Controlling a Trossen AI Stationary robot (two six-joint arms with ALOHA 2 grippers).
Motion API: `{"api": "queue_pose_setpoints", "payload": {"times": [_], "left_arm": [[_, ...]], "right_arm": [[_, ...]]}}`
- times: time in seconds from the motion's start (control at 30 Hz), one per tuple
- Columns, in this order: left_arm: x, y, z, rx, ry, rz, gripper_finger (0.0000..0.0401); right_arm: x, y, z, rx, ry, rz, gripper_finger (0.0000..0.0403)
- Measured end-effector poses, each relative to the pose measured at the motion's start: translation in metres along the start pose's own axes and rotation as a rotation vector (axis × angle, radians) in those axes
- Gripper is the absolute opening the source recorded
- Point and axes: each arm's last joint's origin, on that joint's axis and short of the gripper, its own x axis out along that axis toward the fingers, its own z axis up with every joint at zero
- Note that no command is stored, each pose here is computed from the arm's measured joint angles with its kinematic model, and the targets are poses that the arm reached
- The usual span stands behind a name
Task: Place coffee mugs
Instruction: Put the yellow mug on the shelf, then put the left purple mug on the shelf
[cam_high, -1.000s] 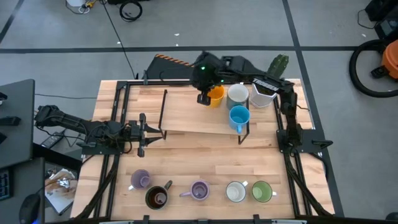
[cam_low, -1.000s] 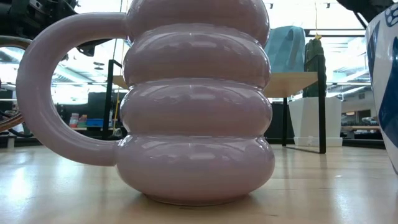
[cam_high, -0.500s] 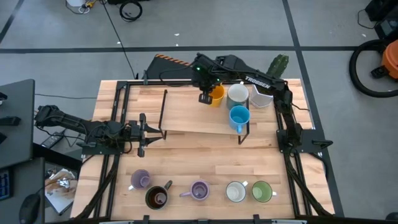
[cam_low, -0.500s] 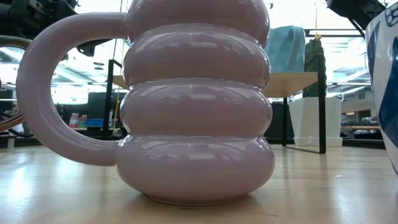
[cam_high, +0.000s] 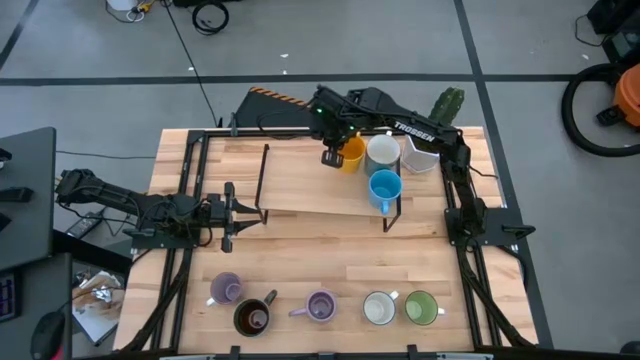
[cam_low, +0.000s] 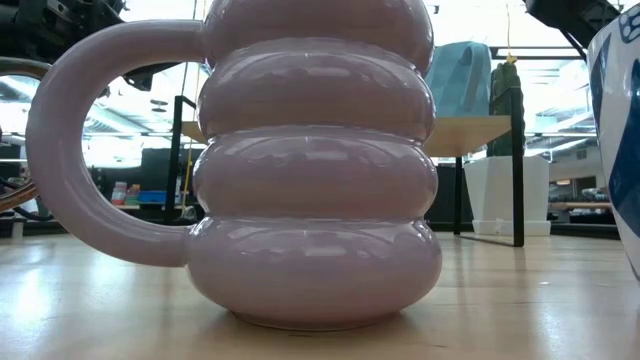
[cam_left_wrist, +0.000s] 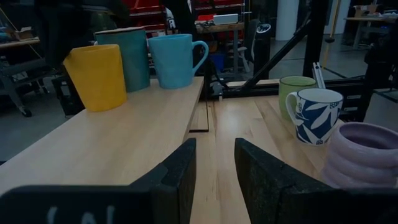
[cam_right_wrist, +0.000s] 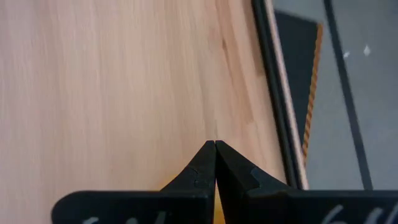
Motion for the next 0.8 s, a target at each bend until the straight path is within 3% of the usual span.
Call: {"api": "queue_pose_setpoints", "payload": {"times": [0.27,0.47,0.8], "left_arm": [[0.0,0.0,0.0,0.001,0.002,0.0,0.0116],[0.0,0.0,0.0,0.008,0.002,0.001,0.0116],[0.0,0.002,0.001,0.083,-0.006,0.057,0.0116]], "right_arm": [[-0.021,0.012,0.018,-0.078,-0.2,0.012,0.0015],[-0.025,0.041,0.021,-0.134,-0.218,0.14,0.0015],[-0.022,0.068,0.023,-0.191,-0.212,0.134,0.0012]]}}
